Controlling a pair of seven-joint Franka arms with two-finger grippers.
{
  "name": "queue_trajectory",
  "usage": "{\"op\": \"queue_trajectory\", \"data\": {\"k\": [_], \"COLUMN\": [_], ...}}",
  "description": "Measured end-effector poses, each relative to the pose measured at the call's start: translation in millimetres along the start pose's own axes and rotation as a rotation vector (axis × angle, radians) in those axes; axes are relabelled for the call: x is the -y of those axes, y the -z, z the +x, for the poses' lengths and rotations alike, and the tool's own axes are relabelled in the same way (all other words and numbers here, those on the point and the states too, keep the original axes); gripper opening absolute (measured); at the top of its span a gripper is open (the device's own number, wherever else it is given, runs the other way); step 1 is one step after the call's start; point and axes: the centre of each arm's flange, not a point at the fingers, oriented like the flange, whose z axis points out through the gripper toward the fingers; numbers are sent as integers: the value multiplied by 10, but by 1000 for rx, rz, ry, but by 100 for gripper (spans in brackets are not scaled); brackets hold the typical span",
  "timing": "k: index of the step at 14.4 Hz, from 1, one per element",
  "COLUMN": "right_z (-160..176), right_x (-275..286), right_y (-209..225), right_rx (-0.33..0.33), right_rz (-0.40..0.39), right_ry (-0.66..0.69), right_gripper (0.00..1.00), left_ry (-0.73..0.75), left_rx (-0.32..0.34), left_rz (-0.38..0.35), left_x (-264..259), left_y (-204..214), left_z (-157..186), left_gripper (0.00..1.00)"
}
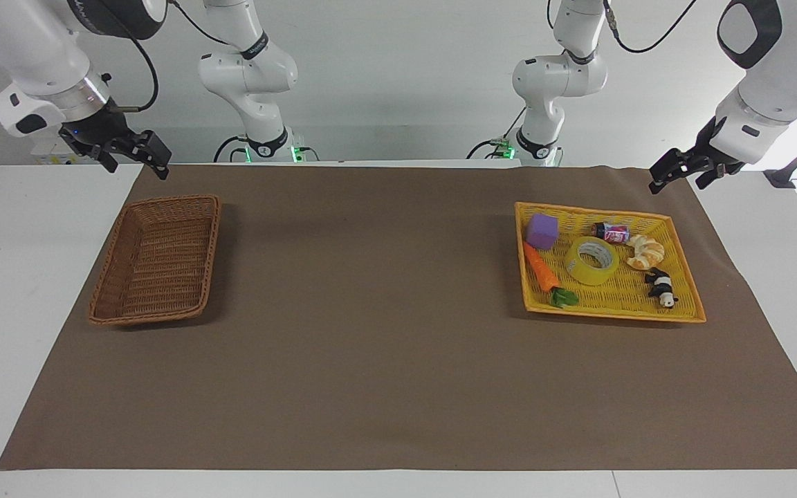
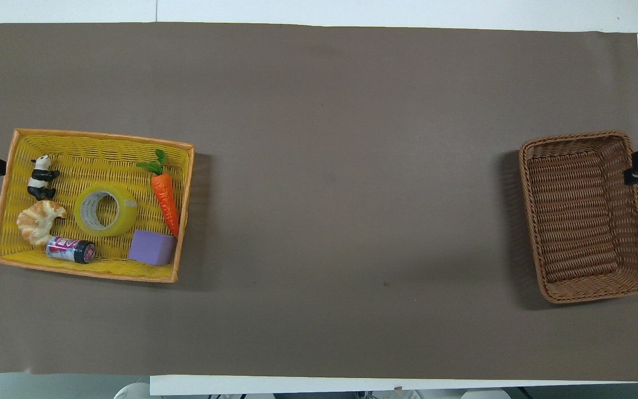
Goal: Move tape to another basket
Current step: 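Reach the left gripper down toward the tape roll in the yellow basket, then close the left gripper on the rim of the tape roll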
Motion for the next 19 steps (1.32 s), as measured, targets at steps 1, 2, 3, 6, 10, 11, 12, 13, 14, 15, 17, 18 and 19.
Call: {"op": "queue_trajectory", "data": {"k": [1,2,3,6,10,11,12,13,14,15,17,18,19], "right_z": [0,0,0,0,0,0,0,0,0,0,0,0,0], "right_x": [0,0,0,0,0,0,0,0,0,0,0,0,0], "right_y": [0,0,0,0,0,0,0,0,0,0,0,0,0], "right_rx": [0,0,0,0,0,0,0,0,0,0,0,0,0], "right_rz": [0,0,0,0,0,0,0,0,0,0,0,0,0], "right_ry": [0,0,0,0,0,0,0,0,0,0,0,0,0], "right_gripper": [100,100,100,100,100,100,100,100,100,100,100,100,100], "left_ry": [0,1,5,27,58,64,68,69,69,69,69,69,67], "left_rx": [1,1,2,-5,-106,-117,-117,-112,-104,-99,-111,-109,-103], "left_rz": [0,0,0,-3,-10,-11,-11,-11,-11,-10,-10,-9,-9], "left_x": [-2,-6,-5,82,239,265,283,288,287,286,285,282,272], "left_y": [-6,-10,-15,-190,-1201,-1492,-1742,-1927,-2060,-2173,-2337,-2410,-2481], "left_z": [1,2,2,-12,-187,-225,-239,-231,-208,-178,-113,-98,-102], "left_gripper": [100,100,100,100,98,98,98,98,98,98,98,98,98]}}
